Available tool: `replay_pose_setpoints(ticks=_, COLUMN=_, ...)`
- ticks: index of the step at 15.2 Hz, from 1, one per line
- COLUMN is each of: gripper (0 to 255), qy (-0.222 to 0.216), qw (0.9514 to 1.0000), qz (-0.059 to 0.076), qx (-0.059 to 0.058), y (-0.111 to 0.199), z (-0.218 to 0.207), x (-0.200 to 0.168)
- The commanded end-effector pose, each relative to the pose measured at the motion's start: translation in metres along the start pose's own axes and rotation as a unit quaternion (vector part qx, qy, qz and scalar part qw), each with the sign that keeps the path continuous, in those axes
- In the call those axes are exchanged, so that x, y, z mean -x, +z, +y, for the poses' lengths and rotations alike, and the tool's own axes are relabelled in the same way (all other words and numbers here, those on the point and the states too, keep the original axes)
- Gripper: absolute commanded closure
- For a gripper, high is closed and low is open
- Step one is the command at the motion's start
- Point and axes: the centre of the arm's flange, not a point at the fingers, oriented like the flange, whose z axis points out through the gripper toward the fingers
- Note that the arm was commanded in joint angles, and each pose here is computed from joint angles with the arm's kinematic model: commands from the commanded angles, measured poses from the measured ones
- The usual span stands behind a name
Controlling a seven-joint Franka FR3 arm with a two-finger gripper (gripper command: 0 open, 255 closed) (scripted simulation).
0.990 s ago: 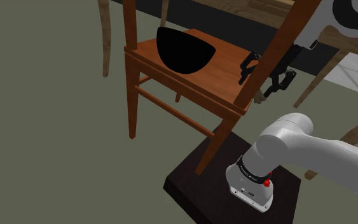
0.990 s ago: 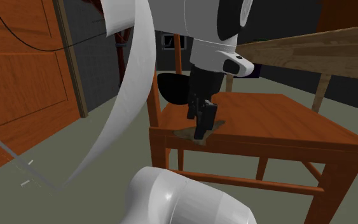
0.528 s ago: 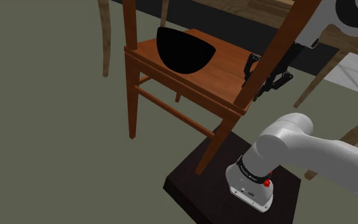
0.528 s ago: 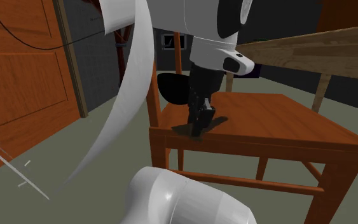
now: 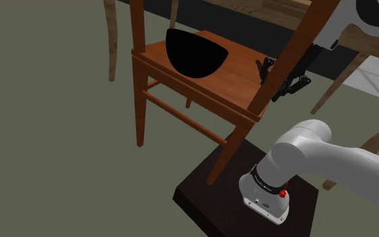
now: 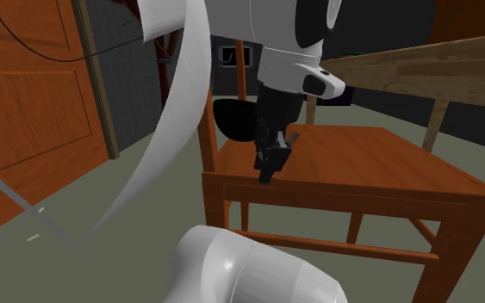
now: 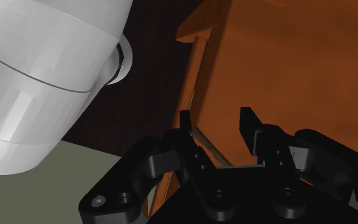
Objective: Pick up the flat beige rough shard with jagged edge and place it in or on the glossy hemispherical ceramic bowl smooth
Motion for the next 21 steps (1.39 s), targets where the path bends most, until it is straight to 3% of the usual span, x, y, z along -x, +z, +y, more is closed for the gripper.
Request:
replay_pose_setpoints(ticks=1, gripper=255, qy=0.000, qw=1.0000, qz=0.001, qx=-0.001, y=-0.009, z=-0.003, x=0.001)
replay_pose_setpoints(ticks=21, gripper=255, qy=0.000, qw=1.0000, qz=0.001, qx=-0.001, y=-0.112, z=-0.018, x=0.015)
